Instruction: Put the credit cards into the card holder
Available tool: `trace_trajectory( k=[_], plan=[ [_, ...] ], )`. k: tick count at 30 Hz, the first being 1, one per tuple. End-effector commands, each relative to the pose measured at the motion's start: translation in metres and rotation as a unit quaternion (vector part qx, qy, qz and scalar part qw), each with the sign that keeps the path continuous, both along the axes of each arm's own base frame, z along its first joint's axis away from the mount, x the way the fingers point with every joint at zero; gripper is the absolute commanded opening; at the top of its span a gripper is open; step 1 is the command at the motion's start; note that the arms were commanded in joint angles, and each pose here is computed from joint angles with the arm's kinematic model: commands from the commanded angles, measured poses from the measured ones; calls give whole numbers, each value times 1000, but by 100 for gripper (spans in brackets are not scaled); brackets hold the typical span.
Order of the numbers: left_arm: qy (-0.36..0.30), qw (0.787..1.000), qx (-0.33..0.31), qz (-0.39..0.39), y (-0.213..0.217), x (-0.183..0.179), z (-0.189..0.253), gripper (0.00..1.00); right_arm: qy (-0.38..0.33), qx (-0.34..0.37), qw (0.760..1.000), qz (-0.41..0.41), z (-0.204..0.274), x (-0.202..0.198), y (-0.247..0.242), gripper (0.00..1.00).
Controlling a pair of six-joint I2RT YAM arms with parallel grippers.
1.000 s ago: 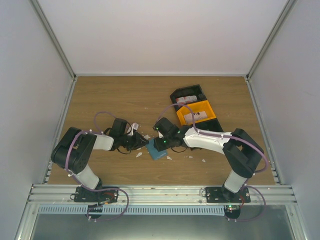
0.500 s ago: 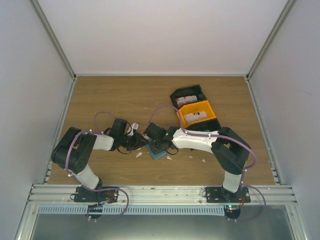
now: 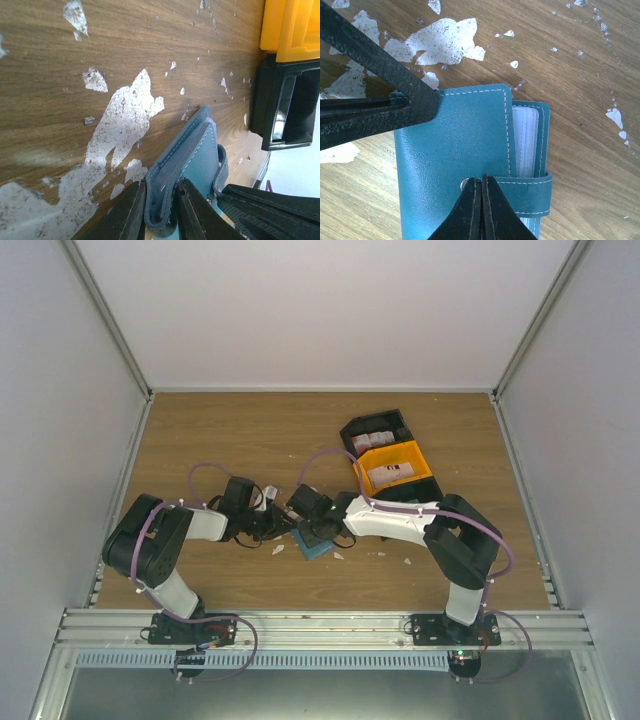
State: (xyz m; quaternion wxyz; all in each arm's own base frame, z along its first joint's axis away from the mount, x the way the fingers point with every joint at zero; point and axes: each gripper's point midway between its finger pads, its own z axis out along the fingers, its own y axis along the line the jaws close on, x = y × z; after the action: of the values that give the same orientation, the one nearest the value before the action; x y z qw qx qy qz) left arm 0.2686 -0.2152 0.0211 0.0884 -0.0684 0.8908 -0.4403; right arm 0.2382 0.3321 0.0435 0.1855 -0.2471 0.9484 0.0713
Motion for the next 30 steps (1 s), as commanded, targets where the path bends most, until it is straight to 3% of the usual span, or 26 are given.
trace_trajectory(
  k=[1, 21, 30],
  plan=[
    [14, 999, 30, 7, 8, -5, -16, 22, -2, 1, 1000, -3, 5, -1, 0, 1],
    [9, 1000, 27, 0, 5, -6, -14, 22, -30, 35, 999, -16, 18, 8, 8, 0],
    [10, 1000, 28, 0, 4, -5, -15, 21, 12, 39, 999, 23, 1, -8, 15, 1]
  ],
)
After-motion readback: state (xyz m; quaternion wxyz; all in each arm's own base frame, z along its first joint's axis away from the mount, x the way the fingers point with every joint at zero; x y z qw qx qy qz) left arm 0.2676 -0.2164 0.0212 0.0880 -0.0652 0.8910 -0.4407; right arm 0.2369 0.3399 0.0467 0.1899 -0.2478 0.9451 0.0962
